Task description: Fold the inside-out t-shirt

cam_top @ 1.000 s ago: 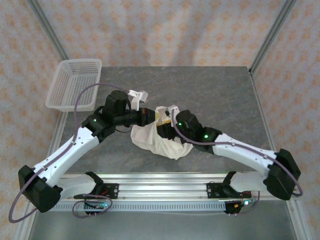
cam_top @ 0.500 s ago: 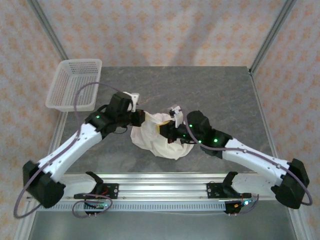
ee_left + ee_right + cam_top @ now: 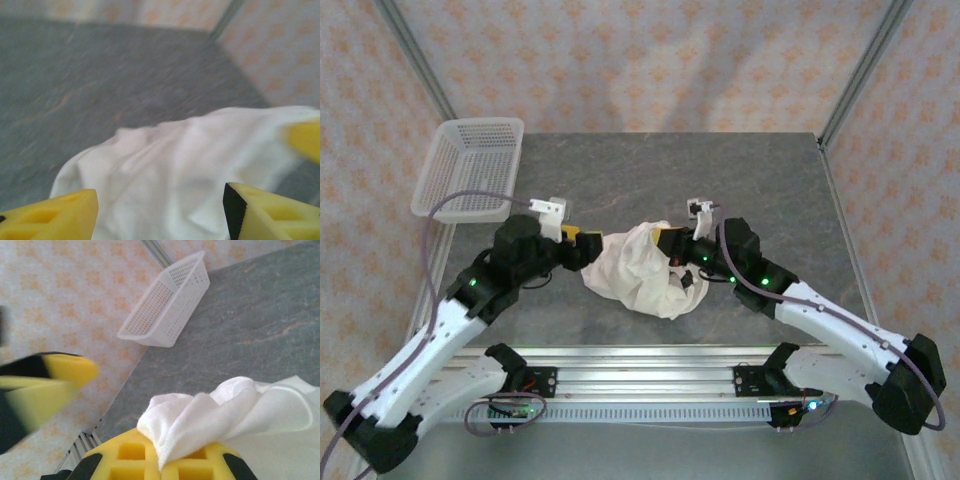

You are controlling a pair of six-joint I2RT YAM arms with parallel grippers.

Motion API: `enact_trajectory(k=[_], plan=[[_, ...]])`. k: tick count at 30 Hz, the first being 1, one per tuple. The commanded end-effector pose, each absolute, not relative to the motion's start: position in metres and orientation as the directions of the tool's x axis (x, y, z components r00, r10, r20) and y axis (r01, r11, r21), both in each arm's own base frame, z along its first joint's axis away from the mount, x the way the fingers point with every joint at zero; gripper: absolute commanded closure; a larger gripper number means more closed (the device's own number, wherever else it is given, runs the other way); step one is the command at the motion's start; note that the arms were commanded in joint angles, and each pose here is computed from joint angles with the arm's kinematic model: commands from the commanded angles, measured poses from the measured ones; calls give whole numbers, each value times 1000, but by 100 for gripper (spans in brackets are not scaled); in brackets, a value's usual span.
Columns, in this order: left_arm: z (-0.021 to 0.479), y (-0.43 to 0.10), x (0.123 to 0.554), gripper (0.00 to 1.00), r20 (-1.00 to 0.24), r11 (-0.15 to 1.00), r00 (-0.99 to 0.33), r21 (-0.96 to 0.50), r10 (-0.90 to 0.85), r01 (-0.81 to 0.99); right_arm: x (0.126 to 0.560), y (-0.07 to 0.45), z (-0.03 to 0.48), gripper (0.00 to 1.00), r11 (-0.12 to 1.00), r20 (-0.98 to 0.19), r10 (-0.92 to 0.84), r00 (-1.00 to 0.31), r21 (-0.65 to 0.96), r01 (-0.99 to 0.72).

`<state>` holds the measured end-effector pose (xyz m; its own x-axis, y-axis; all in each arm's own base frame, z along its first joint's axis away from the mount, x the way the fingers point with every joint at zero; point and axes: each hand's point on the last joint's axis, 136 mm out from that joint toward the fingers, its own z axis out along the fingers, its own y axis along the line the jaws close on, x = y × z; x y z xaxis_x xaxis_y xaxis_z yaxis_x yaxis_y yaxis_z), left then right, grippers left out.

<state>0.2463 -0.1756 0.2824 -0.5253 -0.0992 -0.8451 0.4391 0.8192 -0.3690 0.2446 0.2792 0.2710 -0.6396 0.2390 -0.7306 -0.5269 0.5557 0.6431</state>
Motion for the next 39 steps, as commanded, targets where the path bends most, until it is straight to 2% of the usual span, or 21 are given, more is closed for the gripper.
enact_trajectory(k=[1,3,7,9,12,14,15,16,17,18,20,22,23,25,27,30,32,36,39], plan=[[288,-204,226,36,-893,750,-451,-300,-2,590,251,282,285,100,540,-724,279,-631,662,-520],[285,-219,223,42,-891,734,-452,-283,36,617,251,284,287,100,533,-723,277,-633,664,-525],[261,-228,250,52,-858,801,-507,-243,86,547,248,288,294,100,507,-718,274,-640,673,-539],[250,-240,257,52,-844,791,-522,-234,123,565,246,290,297,100,491,-713,270,-647,680,-544],[236,-271,255,47,-812,708,-550,-271,195,652,244,293,298,100,473,-703,263,-660,690,-547],[229,-279,261,48,-789,710,-576,-280,213,646,243,295,298,100,464,-698,256,-669,695,-549],[227,-278,266,55,-788,727,-580,-275,204,629,242,296,298,100,459,-696,251,-673,698,-551],[228,-277,268,69,-794,736,-579,-277,187,618,241,296,298,100,459,-693,248,-676,699,-548],[231,-274,270,88,-799,741,-578,-285,167,608,242,295,297,100,466,-693,250,-676,698,-543],[237,-272,270,100,-806,738,-576,-306,136,602,244,291,294,100,489,-693,255,-675,694,-528],[256,-271,265,100,-813,688,-579,-384,65,616,253,277,281,100,564,-693,278,-665,678,-471],[283,-270,255,100,-803,573,-595,-500,-27,649,269,252,258,100,622,-654,342,-675,696,-358],[296,-270,250,100,-796,521,-602,-538,-58,663,278,240,245,96,633,-612,381,-692,719,-287],[317,-268,238,100,-794,439,-602,-573,-87,692,292,219,218,82,620,-515,437,-737,766,-168],[322,-268,229,100,-803,417,-593,-560,-59,716,291,220,204,76,624,-481,396,-782,766,-155],[308,-263,233,100,-798,477,-602,-541,-29,693,281,234,205,70,597,-458,317,-831,777,-200],[301,-263,236,100,-789,490,-613,-545,-28,680,272,236,218,67,570,-493,319,-809,782,-252],[294,-266,239,100,-778,477,-627,-567,-41,672,244,229,248,61,608,-674,297,-677,680,-411],[295,-266,240,100,-781,479,-623,-563,-42,674,233,234,251,52,607,-706,268,-656,652,-454]])
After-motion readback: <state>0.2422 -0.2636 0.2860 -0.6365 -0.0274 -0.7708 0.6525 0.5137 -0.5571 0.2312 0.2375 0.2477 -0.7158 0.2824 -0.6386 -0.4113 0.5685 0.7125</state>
